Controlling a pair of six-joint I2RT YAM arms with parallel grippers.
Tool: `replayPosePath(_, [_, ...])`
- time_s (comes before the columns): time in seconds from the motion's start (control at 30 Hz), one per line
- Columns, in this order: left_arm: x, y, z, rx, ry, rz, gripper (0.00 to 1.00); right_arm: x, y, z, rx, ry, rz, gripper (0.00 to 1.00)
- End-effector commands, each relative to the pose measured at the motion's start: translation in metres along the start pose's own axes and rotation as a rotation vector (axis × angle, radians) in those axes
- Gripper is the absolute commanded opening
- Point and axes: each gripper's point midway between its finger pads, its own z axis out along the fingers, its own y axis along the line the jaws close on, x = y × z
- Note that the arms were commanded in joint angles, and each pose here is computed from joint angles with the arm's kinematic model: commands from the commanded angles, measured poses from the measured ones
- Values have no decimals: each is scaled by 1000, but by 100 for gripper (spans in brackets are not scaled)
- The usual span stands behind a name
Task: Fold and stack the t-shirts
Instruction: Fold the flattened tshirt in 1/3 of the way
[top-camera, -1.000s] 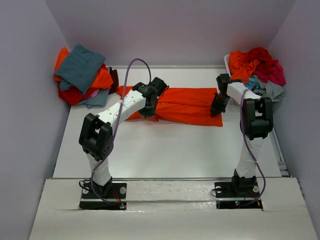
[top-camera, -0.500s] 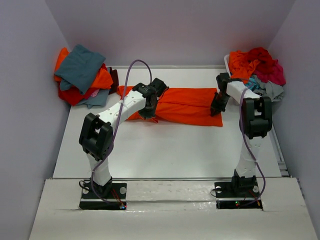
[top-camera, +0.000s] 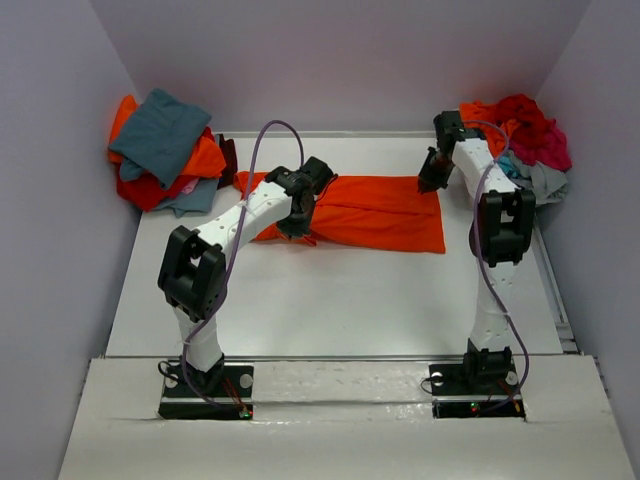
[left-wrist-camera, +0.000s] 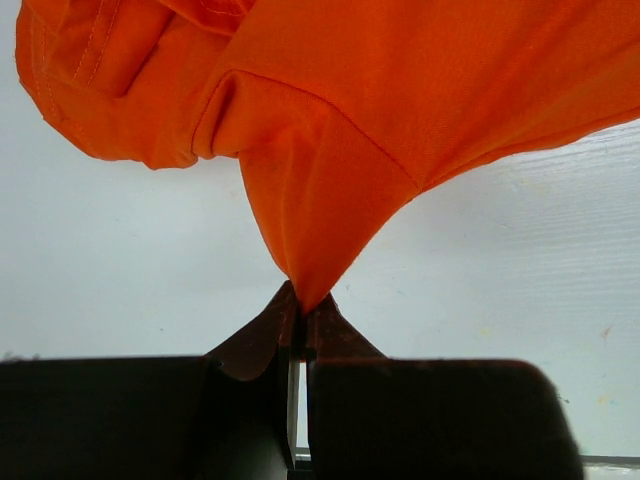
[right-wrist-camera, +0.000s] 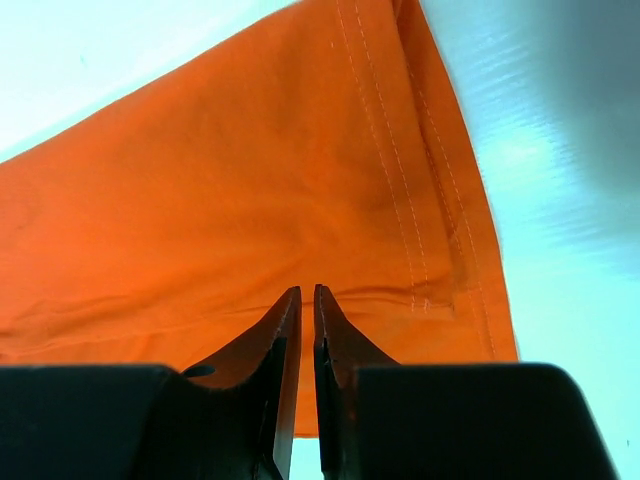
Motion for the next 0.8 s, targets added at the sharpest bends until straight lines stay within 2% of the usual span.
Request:
replayPosePath(0.0, [0, 4, -17, 6, -27, 7, 6, -2, 3, 11, 16, 32, 1, 16])
replayPosePath(0.37, [4, 9, -23, -5, -41, -24, 6, 21, -14, 58, 83, 116, 16, 16])
replayPosePath(0.77, [-11, 31, -61, -57, -160, -110, 6, 17, -17, 78, 110, 124, 18, 17])
